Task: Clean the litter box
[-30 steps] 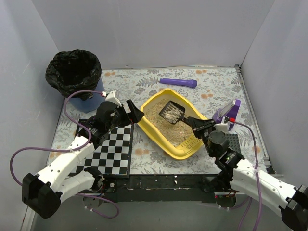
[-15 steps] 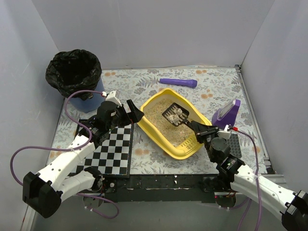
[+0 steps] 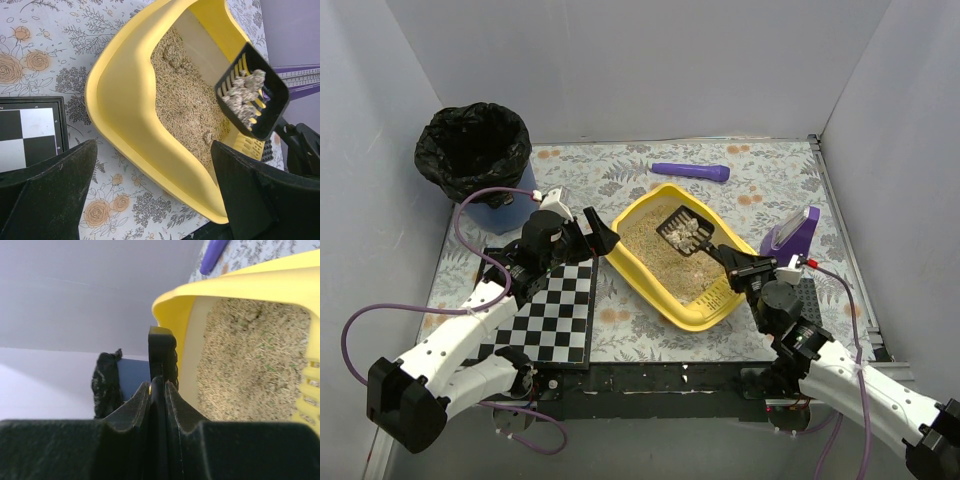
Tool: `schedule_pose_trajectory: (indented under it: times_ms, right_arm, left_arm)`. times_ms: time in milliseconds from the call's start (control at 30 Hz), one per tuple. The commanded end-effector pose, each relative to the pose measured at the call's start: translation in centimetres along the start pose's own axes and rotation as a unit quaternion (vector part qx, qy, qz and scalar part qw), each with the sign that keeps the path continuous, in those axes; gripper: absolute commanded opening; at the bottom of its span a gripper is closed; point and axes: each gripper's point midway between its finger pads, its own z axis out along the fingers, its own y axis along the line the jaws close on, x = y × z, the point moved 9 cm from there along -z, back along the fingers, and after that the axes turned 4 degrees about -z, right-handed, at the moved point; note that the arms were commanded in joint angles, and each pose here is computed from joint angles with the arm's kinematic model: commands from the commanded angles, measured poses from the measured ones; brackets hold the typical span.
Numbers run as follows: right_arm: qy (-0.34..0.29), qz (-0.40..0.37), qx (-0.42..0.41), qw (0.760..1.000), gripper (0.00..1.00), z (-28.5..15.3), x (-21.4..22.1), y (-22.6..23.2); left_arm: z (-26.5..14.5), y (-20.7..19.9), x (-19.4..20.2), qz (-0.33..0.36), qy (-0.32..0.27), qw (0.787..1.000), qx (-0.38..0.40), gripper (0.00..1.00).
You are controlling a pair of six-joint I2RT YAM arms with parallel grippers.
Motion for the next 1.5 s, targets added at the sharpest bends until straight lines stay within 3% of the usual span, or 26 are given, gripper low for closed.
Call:
schedule_pose_trajectory:
  times_ms: [0,100,233,333,433,500,567,667,800,933,1067,1200,1300,1333,1433,1467]
  right_arm:
    - [-0.029,0.047,-0.021,0.998,0.01,-0.3,-1.1,1.9]
    - [-0.002,0.047,-0.106,0.993,0.01,-0.4,-0.2,2.0]
    - [-0.018,0.098,-0.062,0.993,0.01,-0.3,-0.3,0.3]
    - [-0.016,0.037,-0.093,0.995,0.01,-0.4,-0.6,2.1]
    - [-0.04,0.064,-0.039,0.996,0.01,-0.6,-1.3,1.0]
    - [-0.03,0.062,-0.08,0.994,0.01,-0.7,-1.0,1.6]
    - [-0.01,0.008,-0.105,0.994,0.01,-0.5,-0.6,2.7]
    - [-0.026,0.012,-0.014,0.999,0.01,-0.1,-0.9,1.6]
    - [0.002,0.002,-0.1,0.995,0.01,0.2,0.3,2.4]
    - [-0.047,0.075,-0.005,0.996,0.01,0.0,-1.1,0.3]
    - [-0.018,-0.012,-0.126,0.992,0.01,-0.6,-0.6,2.7]
    - [-0.04,0.027,-0.001,0.999,0.01,-0.1,-1.2,1.5]
    - [0.004,-0.022,-0.1,0.995,0.01,0.0,0.0,3.2]
    - [0.005,-0.04,-0.091,0.995,0.01,0.2,0.0,3.2]
    - [-0.053,0.02,0.041,0.998,0.01,0.2,-1.3,0.8]
    - [-0.055,0.032,0.048,0.997,0.01,0.0,-1.4,0.4]
  left_arm:
    - [-0.7,-0.7,-0.9,0.002,-0.028,0.999,0.017,0.98]
    - [-0.5,-0.7,-0.7,0.002,-0.021,1.0,0.016,0.98]
    - [-0.6,-1.0,-0.7,0.008,-0.005,1.0,0.02,0.98]
    - [-0.8,-0.9,-0.7,0.005,-0.018,1.0,0.024,0.98]
    - [-0.8,-0.9,-0.6,0.006,-0.015,1.0,0.022,0.98]
    - [-0.7,-0.9,-0.6,0.005,-0.017,1.0,0.024,0.98]
    - [-0.3,-0.8,-0.6,0.004,-0.012,1.0,0.021,0.98]
    - [-0.2,-0.8,-0.4,0.007,0.003,1.0,0.014,0.98]
    - [-0.2,-0.8,-0.5,0.006,-0.007,1.0,0.019,0.98]
    - [-0.7,-0.7,-0.6,0.01,-0.016,1.0,0.006,0.98]
    - [-0.3,-0.8,-0.4,0.004,-0.023,0.999,0.023,0.98]
    - [0.0,-0.7,-0.3,0.011,0.003,1.0,0.001,0.98]
    - [0.0,-0.8,-0.4,0.009,-0.007,1.0,0.01,0.98]
    - [0.1,-0.8,-0.3,0.01,-0.006,1.0,0.009,0.98]
    - [-0.4,-0.7,-0.3,0.013,-0.004,1.0,0.0,0.98]
    - [-0.5,-0.8,-0.4,0.012,-0.011,1.0,0.001,0.98]
